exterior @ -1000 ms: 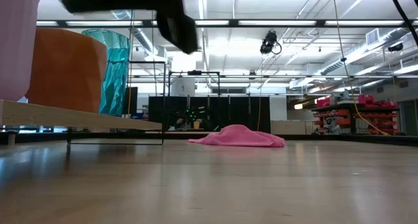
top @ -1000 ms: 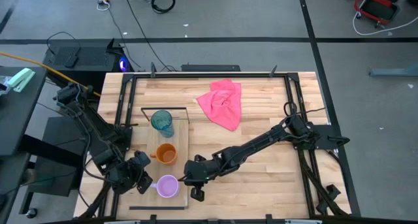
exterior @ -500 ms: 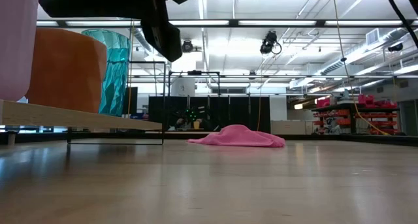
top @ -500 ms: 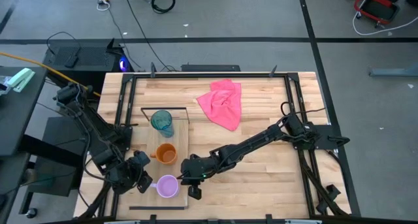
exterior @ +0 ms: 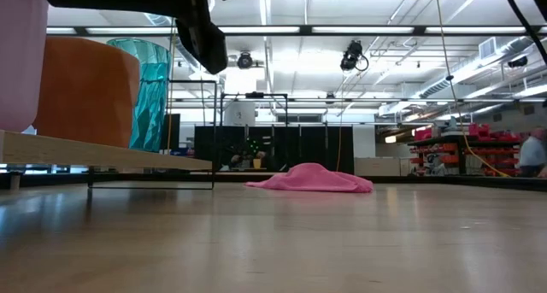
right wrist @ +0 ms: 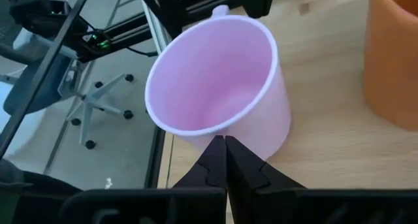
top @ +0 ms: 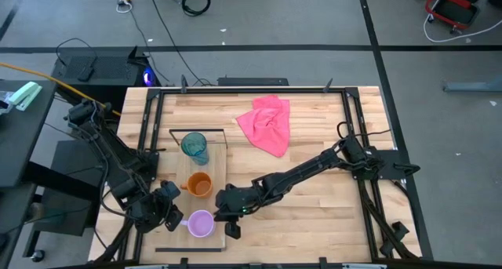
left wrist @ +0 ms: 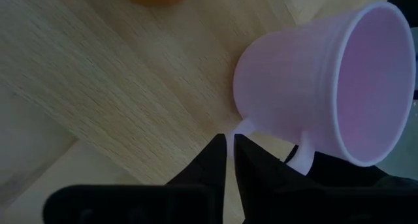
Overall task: Stack small to large cups/mugs on shelf
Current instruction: Put the purple cup on the shelf
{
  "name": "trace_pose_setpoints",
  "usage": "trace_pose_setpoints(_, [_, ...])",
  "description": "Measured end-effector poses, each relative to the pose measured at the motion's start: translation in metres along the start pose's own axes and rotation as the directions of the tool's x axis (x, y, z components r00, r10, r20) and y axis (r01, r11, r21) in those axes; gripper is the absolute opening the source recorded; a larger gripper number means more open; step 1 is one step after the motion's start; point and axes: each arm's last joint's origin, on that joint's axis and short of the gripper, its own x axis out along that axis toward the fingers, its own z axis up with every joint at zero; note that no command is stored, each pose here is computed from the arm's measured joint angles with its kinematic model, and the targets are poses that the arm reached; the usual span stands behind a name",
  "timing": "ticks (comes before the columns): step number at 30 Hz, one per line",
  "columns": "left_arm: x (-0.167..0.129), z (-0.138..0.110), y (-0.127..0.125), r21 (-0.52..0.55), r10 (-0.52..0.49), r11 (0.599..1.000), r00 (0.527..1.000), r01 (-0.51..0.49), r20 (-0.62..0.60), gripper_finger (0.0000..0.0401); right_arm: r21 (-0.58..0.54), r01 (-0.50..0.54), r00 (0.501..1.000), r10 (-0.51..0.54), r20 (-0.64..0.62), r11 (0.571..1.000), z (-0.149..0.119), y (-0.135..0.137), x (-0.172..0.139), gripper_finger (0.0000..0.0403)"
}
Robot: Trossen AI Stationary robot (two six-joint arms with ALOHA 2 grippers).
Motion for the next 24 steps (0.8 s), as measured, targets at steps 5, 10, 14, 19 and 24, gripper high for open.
trace_pose_setpoints(5, [0.0000,0.0000,0.0000,-0.003,0.000,1.000,1.000,0.000,0.000,0.0040,0.000,0.000,1.000,0.000,0.003,1.000,0.0012,-0.0016,-0.0001,0.0003])
trace_pose_setpoints(10, [0.0000,0.0000,0.0002,-0.003,0.001,1.000,1.000,-0.001,0.001,0.0033,-0.003,-0.017,1.000,0.017,-0.006,1.000,0.0011,-0.0013,-0.0001,0.0003])
trace_pose_setpoints(14, [0.0000,0.0001,0.0002,-0.003,0.001,1.000,1.000,-0.001,0.004,0.0028,-0.007,-0.020,1.000,0.020,-0.009,1.000,0.0009,-0.0010,-0.0001,0.0003])
trace_pose_setpoints(19, [0.0000,0.0001,0.0002,-0.004,0.002,1.000,1.000,-0.002,0.004,0.0032,-0.005,-0.019,0.999,0.018,-0.046,1.000,-0.0025,-0.0016,-0.0001,0.0003])
trace_pose_setpoints(24, [0.0000,0.0002,0.0003,-0.003,0.003,1.000,1.000,-0.003,0.004,0.0039,-0.028,-0.045,0.995,0.042,-0.092,0.999,-0.0074,0.0014,-0.0001,0.0003])
